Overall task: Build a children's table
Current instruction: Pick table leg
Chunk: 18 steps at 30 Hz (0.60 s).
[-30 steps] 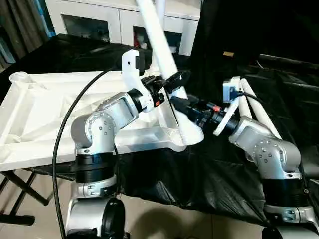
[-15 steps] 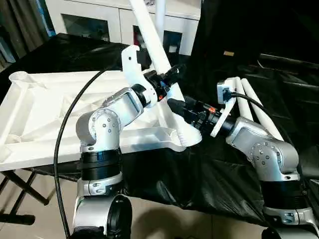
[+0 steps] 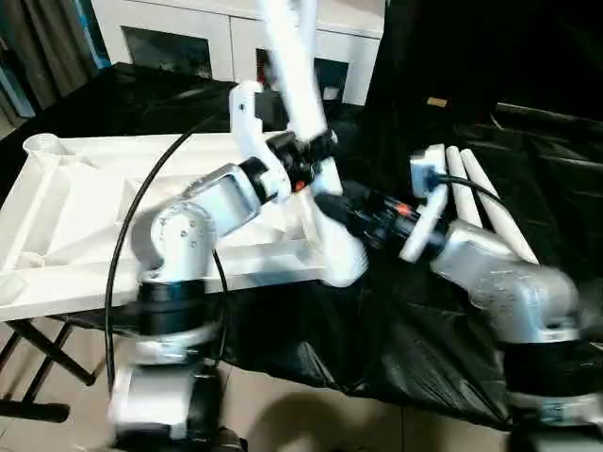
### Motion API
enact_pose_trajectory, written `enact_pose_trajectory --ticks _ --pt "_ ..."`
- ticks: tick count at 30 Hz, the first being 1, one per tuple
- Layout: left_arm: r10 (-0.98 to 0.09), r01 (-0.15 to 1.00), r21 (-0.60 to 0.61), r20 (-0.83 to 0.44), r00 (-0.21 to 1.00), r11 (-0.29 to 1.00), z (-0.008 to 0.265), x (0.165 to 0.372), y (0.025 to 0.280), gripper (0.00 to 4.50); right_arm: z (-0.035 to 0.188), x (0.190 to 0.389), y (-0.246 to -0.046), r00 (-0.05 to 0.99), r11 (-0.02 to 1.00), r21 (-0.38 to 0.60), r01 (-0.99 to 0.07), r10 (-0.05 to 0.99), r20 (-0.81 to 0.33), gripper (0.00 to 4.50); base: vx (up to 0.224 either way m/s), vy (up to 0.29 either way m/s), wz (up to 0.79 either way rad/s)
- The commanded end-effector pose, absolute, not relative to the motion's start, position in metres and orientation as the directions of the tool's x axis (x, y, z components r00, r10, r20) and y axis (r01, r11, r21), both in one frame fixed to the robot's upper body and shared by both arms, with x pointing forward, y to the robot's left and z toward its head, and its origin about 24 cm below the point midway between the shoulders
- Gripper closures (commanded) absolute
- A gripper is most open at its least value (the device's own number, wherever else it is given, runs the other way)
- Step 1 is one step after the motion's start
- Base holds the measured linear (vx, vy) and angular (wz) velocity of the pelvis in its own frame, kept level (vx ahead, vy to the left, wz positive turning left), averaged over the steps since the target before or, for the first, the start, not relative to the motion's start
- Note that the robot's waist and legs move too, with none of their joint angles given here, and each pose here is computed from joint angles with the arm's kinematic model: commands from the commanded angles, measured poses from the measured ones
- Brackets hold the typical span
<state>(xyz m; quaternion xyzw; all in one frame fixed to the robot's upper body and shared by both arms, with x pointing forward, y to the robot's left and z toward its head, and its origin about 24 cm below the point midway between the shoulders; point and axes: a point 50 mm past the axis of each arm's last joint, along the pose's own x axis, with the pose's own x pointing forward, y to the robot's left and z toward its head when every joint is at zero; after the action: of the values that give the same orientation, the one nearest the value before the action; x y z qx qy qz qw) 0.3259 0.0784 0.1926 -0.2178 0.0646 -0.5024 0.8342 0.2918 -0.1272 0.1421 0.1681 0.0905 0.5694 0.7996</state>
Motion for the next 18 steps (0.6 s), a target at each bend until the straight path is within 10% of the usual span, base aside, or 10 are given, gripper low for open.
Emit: enact_pose_trajectory --ticks 1,10,18 --pt "-0.938 0.908 -0.354 0.175 0.3 0.225 0.203 0.312 0.067 2.61 0.141 0.28 -0.124 0.159 0.132 0.409 -0.903 0.987 0.034 1.32 0.0 0.0 0.0" --pt "-0.962 0.952 -0.306 0.265 0.069 -0.016 0.218 0.299 0.059 2.63 0.138 0.278 -0.124 0.06 0.065 0.409 -0.91 0.998 -0.026 1.22 0.0 0.0 0.0" --pt "-0.958 0.951 -0.295 0.285 -0.009 -0.096 0.217 0.296 0.056 2.63 0.143 0.277 -0.125 0.008 0.001 0.428 -0.904 1.0 0.016 1.99 0.0 0.0 0.0"
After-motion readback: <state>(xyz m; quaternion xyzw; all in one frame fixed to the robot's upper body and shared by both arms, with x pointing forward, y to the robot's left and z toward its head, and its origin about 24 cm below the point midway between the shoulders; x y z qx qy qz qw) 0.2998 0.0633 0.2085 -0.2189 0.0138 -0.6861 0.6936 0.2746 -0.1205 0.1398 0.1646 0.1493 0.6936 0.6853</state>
